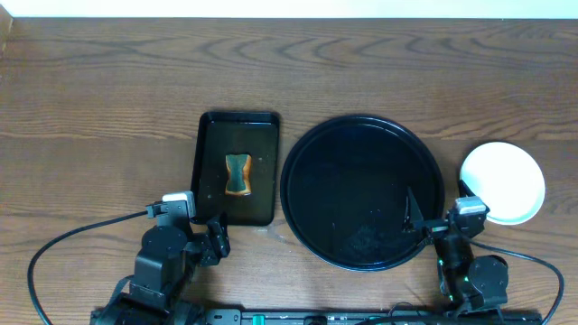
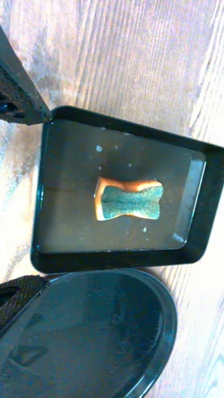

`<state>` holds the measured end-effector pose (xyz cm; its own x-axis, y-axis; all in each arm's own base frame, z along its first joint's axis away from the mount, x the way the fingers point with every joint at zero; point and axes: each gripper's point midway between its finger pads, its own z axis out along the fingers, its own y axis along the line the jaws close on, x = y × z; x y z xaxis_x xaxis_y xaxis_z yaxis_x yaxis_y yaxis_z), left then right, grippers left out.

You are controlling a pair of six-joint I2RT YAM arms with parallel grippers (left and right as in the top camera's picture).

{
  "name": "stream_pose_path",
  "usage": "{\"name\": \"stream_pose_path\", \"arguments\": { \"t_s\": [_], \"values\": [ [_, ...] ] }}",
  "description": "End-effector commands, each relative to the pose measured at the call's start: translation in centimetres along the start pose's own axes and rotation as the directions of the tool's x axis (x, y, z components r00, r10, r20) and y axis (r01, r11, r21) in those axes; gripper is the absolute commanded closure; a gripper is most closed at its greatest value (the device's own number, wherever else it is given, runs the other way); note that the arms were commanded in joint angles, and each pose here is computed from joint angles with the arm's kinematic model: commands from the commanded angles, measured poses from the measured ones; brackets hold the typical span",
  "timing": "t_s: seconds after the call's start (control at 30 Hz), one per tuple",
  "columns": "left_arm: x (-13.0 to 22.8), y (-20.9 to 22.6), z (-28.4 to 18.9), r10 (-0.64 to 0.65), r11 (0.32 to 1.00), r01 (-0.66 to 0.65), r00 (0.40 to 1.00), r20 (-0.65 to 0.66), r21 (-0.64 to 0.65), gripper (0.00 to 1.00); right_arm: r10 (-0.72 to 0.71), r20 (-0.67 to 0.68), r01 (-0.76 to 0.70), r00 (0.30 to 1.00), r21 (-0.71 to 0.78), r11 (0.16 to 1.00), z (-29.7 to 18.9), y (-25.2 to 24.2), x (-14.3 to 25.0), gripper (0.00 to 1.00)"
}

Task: Clean dirty plates on tray and stack at the side

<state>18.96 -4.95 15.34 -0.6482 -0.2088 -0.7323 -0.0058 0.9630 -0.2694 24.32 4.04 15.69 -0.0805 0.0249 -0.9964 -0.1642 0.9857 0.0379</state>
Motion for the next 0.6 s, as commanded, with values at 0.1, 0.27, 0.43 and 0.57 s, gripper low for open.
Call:
{"name": "stream_pose_path", "arguments": {
  "t_s": [0.1,0.27,0.43,0.57],
  "values": [
    [0.2,0.1,0.1,0.001,1.000,-0.001,1.000,-0.004,-0.003,0.22,-0.064,0.003,0.064,0.998,-0.014,0.998,0.0,0.2,0.0,0.01],
    [0.2,0.1,0.1,0.001,1.000,-0.001,1.000,-0.004,-0.004,0.22,-0.060,0.001,0.060,0.998,0.043,0.997,-0.1,-1.2,0.0,0.01],
    [0.2,0.1,0.1,0.001,1.000,-0.001,1.000,-0.004,-0.003,0.22,-0.060,0.001,0.059,0.998,0.049,0.997,-0.1,-1.3,-0.1,0.01],
    [0.2,0.1,0.1,0.001,1.000,-0.001,1.000,-0.004,-0.003,0.22,-0.060,0.002,0.059,0.998,0.049,0.997,-0.1,-1.3,-0.1,0.01]
  ]
}}
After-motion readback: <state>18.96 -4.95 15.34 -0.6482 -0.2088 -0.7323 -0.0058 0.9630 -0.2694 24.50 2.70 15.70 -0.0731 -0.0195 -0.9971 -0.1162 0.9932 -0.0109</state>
